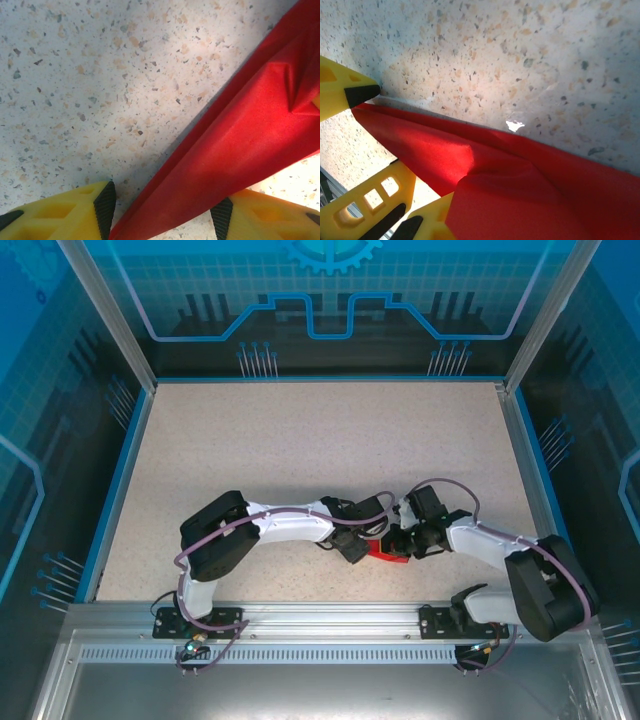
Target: Fold a paper plane with a square sheet of paper (pick it up from the middle)
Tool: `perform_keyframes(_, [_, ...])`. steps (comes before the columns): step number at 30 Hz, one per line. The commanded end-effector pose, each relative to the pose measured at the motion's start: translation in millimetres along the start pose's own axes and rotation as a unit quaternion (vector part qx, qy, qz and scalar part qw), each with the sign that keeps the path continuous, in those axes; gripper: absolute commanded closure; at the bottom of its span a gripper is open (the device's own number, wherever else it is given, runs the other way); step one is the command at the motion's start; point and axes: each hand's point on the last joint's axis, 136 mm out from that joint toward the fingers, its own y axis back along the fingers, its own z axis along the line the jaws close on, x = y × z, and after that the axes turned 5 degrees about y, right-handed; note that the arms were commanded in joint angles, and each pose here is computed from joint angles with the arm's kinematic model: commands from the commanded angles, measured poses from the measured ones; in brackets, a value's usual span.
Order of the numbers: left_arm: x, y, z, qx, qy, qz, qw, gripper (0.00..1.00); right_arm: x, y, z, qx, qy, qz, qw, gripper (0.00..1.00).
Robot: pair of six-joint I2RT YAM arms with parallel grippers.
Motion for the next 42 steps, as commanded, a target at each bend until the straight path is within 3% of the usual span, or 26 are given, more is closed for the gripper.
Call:
perform_keyframes(1, [28.1, -27.9, 36.4, -0.078, -0.006, 0.049, 0.996, 0.44, 18.7, 0.1, 0.4, 0.005, 0.001, 0.029, 1.0, 1.0])
perform_keyframes(17, [19.9, -12.5, 26.2, -0.056, -0.006, 0.038, 0.998, 0.44, 36.7, -16.5, -18.9, 0.063, 0.01, 0.072, 0.995, 1.0])
perform_keyframes(27, [10.3, 30.9, 27.2, -0.047, 0.008, 0.018, 0.999, 0.43, 37.3, -17.6, -20.4, 0.086, 0.023, 0.074, 0.993, 1.0])
perform_keyframes(35, [-9.5, 70.2, 19.6, 0.007, 0.056, -0.016, 0.998, 0.43, 36.9, -18.6, -18.7, 0.09, 0.031, 0.074, 0.993, 1.0])
perform_keyframes(42, [-31.4, 63.9, 6.5, 0.076, 0.099, -0.038, 0.992, 0.48, 38.1, -18.9, -18.7, 0.092, 0.034, 0.077, 0.992, 1.0])
